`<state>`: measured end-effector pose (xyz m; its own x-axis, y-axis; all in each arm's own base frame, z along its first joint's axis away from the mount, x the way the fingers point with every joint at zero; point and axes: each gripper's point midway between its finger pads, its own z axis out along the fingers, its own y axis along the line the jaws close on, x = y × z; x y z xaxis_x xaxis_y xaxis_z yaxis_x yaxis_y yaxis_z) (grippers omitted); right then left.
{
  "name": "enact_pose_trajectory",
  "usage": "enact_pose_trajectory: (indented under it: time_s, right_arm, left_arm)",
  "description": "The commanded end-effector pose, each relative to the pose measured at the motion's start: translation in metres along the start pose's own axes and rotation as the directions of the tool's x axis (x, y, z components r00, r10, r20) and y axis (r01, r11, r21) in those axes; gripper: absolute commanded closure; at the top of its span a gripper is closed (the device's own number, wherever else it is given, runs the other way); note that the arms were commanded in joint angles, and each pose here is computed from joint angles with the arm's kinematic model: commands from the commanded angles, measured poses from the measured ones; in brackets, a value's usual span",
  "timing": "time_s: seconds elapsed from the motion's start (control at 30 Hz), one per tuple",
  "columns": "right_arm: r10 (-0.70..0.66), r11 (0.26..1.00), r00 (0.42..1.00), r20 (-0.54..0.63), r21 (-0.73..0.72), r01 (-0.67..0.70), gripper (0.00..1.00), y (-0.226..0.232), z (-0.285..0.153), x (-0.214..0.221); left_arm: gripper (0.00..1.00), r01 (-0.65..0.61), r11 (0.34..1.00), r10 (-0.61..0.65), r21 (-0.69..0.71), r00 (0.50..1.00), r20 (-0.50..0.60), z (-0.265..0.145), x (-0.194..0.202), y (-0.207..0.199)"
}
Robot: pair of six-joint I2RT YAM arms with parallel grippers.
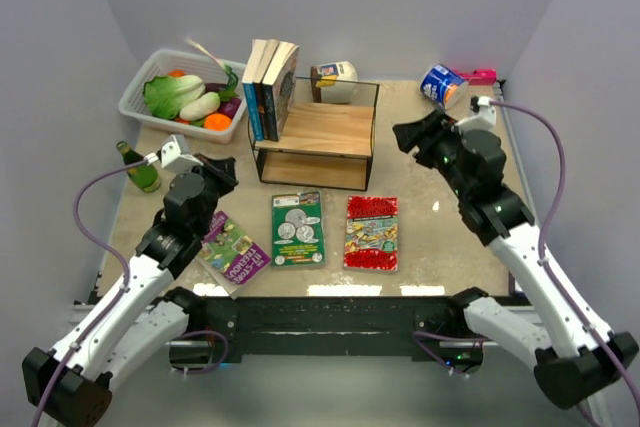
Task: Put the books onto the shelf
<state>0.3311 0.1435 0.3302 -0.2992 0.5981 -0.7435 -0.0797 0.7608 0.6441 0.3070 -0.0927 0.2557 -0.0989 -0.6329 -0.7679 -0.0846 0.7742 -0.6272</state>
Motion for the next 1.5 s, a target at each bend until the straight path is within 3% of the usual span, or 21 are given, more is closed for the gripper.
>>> enact_pose_trajectory:
  time_s: [0.0,0.17,0.23,0.37,0.47,0.53,0.63,0.73,0.83,0.9,1.17,1.4,1.47]
  right_arm:
    - [-0.008,0.999,0.992,-0.122,0.037,0.012,0.36,-0.036,-0.027,0.053]
    - [-0.004,1.000,0.952,-0.305,0.025,0.012,0.33,-0.051,-0.039,0.127]
    - [-0.029,0.999,0.932,-0.361,0.019,0.038,0.31,-0.052,-0.042,0.150]
    - [0.009,0.983,0.922,-0.386,0.171,0.062,0.22,-0.097,-0.044,0.178]
    - [0.041,0.945,0.941,-0.335,0.320,0.073,0.19,-0.132,-0.045,0.182]
    - [0.047,0.912,0.957,-0.286,0.403,0.076,0.17,-0.151,-0.042,0.179]
    - [0.042,0.864,0.951,-0.305,0.489,0.119,0.15,-0.173,-0.035,0.191]
    - [0.051,0.835,0.935,-0.351,0.528,0.153,0.15,-0.190,-0.021,0.207]
    - [0.064,0.829,0.926,-0.373,0.536,0.158,0.15,-0.202,-0.008,0.218]
    - [0.080,0.850,0.916,-0.393,0.507,0.143,0.16,-0.199,0.000,0.225]
    - [0.077,0.955,0.863,-0.500,0.286,0.080,0.23,-0.170,0.005,0.252]
    - [0.042,0.999,0.811,-0.584,0.020,-0.037,0.34,-0.131,-0.008,0.274]
    - [0.035,0.998,0.788,-0.614,-0.027,-0.065,0.42,-0.126,-0.017,0.281]
  left_arm:
    - [1.00,-0.077,0.996,0.064,-0.045,0.965,-0.254,-0.023,0.062,0.036]
    - [1.00,-0.033,0.999,0.044,0.029,0.833,-0.551,-0.062,0.153,0.058]
    - [0.98,-0.037,0.999,0.050,0.033,0.787,-0.614,-0.073,0.179,0.071]
    - [0.98,-0.052,0.997,0.072,0.050,0.729,-0.681,-0.086,0.210,0.077]
    - [0.98,-0.015,0.992,0.096,0.123,0.725,-0.683,-0.089,0.217,0.055]
    - [0.98,0.037,0.978,0.109,0.208,0.755,-0.647,-0.083,0.211,0.027]
    - [0.98,0.096,0.937,0.151,0.336,0.756,-0.637,-0.085,0.211,-0.012]
    - [0.98,0.130,0.903,0.184,0.410,0.744,-0.642,-0.080,0.217,-0.041]
    - [0.98,0.159,0.876,0.230,0.456,0.693,-0.683,-0.076,0.236,-0.063]
    - [0.98,0.164,0.874,0.260,0.458,0.637,-0.726,-0.076,0.259,-0.064]
    - [0.98,0.159,0.852,0.344,0.499,0.548,-0.762,-0.081,0.311,-0.080]
    - [1.00,0.040,0.904,0.356,0.425,0.477,-0.803,-0.076,0.344,-0.038]
    - [1.00,0.021,0.912,0.353,0.409,0.468,-0.810,-0.075,0.349,-0.031]
